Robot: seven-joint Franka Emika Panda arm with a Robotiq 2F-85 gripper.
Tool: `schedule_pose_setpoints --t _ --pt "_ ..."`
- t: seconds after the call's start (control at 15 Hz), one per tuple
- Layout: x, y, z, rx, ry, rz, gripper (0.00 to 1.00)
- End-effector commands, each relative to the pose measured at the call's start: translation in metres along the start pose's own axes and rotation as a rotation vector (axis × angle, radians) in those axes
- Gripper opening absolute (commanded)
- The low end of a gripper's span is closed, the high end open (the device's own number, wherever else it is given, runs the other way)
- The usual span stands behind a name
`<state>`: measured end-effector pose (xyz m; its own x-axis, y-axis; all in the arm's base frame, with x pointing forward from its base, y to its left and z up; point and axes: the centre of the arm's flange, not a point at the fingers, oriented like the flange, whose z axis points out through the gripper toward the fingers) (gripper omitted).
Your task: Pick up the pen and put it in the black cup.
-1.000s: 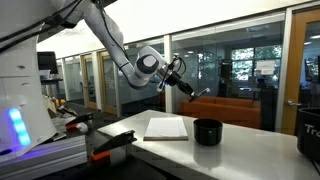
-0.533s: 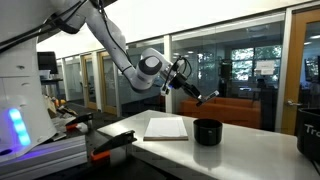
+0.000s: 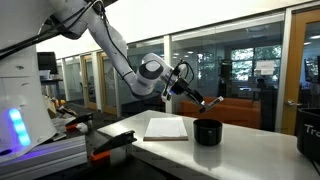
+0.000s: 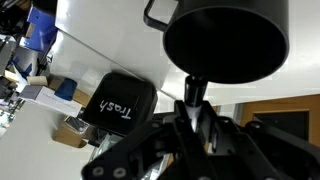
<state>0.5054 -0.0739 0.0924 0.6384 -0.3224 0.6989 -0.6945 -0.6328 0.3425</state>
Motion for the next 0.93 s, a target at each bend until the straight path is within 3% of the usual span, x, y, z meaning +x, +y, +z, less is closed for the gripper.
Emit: schedule_pose_setpoints --t 0.0,0.33,0.87 --pt "-0.008 -0.009 0.015 0.019 -0.029 0.014 0.05" --pt "-0.021 -0.017 0.029 0.048 -0.068 0.017 0.05" --pt "0.001 -0.012 0.061 0.053 -0.074 0.064 0.05"
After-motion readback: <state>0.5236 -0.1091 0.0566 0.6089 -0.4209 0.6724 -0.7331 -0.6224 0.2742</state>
